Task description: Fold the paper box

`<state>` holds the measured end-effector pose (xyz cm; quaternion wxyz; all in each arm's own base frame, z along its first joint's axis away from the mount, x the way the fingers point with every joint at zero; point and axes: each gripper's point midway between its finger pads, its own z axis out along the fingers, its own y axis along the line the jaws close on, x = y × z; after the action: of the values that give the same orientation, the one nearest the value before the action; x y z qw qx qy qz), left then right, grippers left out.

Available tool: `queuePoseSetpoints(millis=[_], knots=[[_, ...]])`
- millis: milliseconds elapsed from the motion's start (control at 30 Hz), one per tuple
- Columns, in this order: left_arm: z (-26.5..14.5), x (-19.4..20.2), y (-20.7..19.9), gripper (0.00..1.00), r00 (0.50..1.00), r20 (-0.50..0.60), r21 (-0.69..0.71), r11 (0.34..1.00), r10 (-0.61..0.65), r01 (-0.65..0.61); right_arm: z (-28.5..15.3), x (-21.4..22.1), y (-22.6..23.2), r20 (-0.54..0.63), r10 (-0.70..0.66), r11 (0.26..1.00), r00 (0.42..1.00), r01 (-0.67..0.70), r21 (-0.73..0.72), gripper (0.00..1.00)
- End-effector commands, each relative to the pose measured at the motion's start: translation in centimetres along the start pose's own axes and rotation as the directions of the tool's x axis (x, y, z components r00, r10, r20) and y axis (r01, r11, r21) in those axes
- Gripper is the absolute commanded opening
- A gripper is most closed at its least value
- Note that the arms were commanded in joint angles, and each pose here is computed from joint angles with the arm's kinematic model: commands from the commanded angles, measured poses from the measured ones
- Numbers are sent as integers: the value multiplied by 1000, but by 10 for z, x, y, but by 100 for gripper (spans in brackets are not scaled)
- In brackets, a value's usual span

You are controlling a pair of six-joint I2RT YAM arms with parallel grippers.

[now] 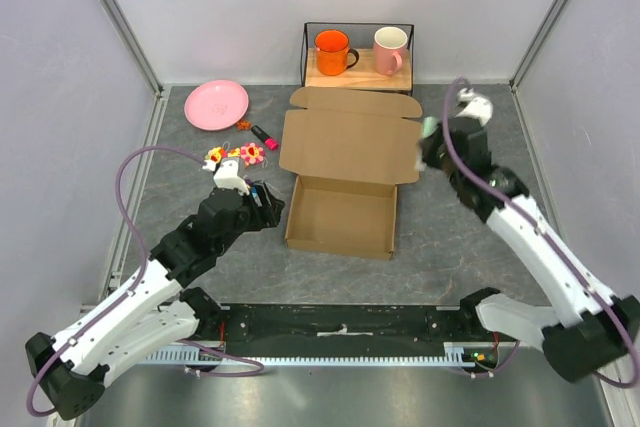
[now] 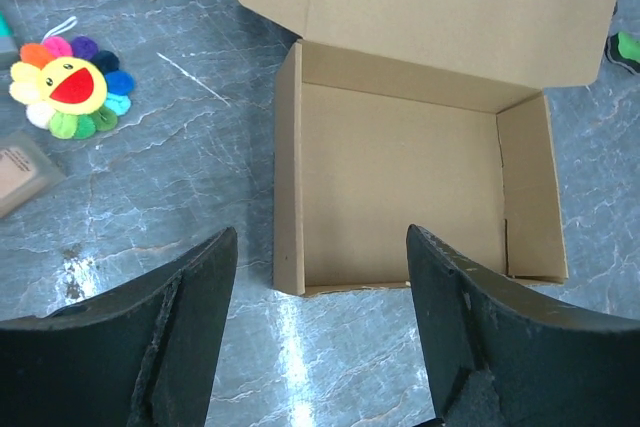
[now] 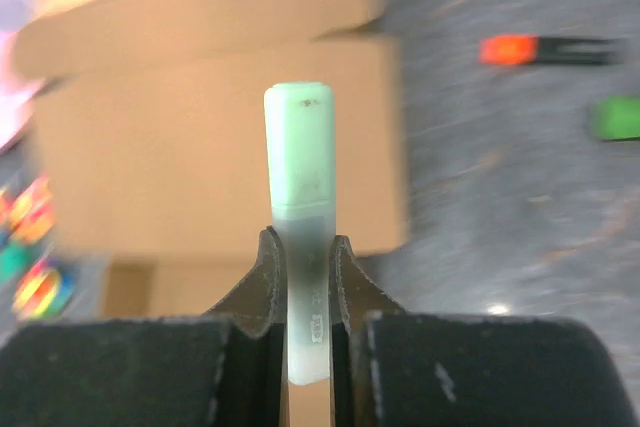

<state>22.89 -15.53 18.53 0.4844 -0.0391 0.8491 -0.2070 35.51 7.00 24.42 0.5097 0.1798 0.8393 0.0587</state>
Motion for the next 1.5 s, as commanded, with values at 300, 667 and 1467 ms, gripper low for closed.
queuePoseSetpoints(millis=[300,667,1467], knots=[[-17,-9,26,75,993,95,-87,993,-72,80,-60,236,113,-235,-548,803,803,426,-418,0],[-13,0,37,76,995,77,-137,987,-69,79,-24,255,119,-218,-664,736,715,573,-361,23],[25,-40,7,84,994,91,-82,994,-58,65,52,13,23,-9,-16,994,1000,15,-108,79]])
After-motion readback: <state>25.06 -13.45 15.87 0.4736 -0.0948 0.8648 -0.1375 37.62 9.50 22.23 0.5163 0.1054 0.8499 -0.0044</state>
